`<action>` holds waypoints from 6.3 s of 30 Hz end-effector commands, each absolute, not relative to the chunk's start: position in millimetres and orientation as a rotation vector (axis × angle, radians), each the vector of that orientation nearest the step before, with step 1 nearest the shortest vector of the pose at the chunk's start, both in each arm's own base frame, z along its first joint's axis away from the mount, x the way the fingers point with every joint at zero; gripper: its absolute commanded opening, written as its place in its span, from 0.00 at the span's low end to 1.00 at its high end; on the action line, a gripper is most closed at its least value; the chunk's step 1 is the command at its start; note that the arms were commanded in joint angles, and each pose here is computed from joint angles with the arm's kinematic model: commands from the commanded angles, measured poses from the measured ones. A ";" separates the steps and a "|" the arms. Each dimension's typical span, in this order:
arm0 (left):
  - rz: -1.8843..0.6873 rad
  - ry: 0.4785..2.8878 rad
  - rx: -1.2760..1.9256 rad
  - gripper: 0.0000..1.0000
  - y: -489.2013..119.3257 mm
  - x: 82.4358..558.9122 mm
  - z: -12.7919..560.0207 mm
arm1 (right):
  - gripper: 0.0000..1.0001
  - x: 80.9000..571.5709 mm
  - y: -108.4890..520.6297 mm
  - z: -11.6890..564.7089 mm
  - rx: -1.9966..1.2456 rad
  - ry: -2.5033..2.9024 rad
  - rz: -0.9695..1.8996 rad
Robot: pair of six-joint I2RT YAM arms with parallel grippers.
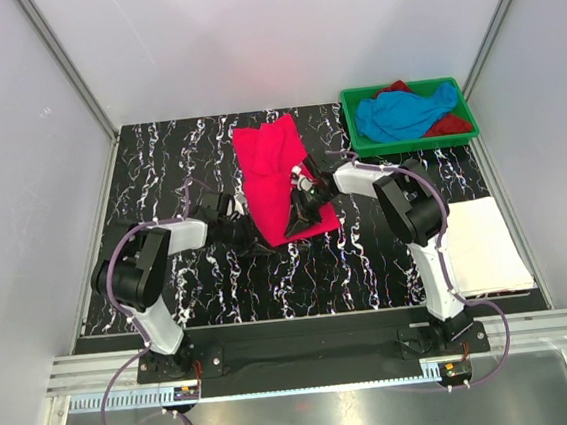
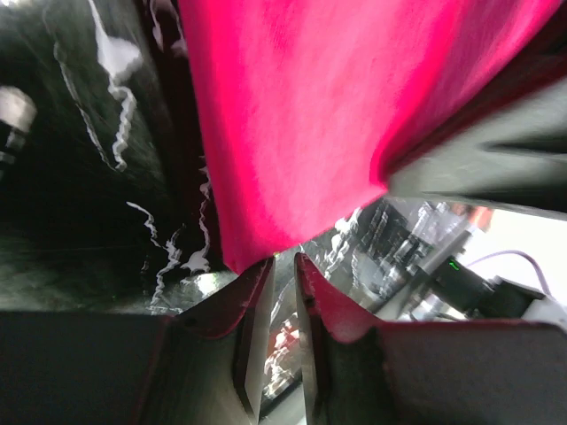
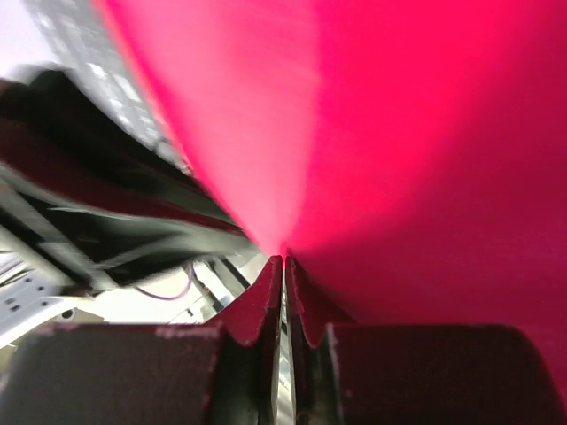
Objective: Fold and stack the t-shirts
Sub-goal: Fold the tshirt
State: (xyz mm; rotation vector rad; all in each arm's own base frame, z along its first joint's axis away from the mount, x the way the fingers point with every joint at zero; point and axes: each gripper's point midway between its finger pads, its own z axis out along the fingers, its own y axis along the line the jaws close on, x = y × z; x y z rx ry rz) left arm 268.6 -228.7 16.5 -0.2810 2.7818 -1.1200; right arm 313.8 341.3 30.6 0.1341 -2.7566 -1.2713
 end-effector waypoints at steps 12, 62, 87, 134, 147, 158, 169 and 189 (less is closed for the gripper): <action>-1.132 2.678 -0.171 0.22 -225.2 272.8 58.7 | 0.09 304.8 327.2 46.9 0.200 -2.817 -1.226; -0.988 2.458 -0.282 0.44 -171.0 478.8 60.8 | 0.63 524.3 219.9 53.2 0.268 -3.397 -0.882; -1.096 2.440 -0.330 0.28 -189.1 490.8 53.3 | 0.32 541.8 248.3 53.4 0.216 -3.328 -1.160; -1.472 2.116 -0.175 0.13 -276.4 510.9 134.1 | 0.11 533.0 262.0 94.1 0.036 -3.189 -1.495; -1.425 2.313 -0.254 0.11 -289.4 536.5 35.6 | 0.06 522.3 227.4 28.0 -0.029 -3.111 -1.423; -1.374 2.281 -0.134 0.23 -280.3 539.5 93.0 | 0.08 501.8 246.9 118.5 0.116 -3.144 -1.519; -0.795 2.363 -0.045 0.45 -214.9 437.1 160.7 | 0.63 439.0 206.6 101.0 0.084 -3.244 -1.152; -0.916 2.297 -1.105 0.54 -214.9 281.6 63.5 | 0.62 332.4 165.9 63.4 -0.474 -3.235 -0.910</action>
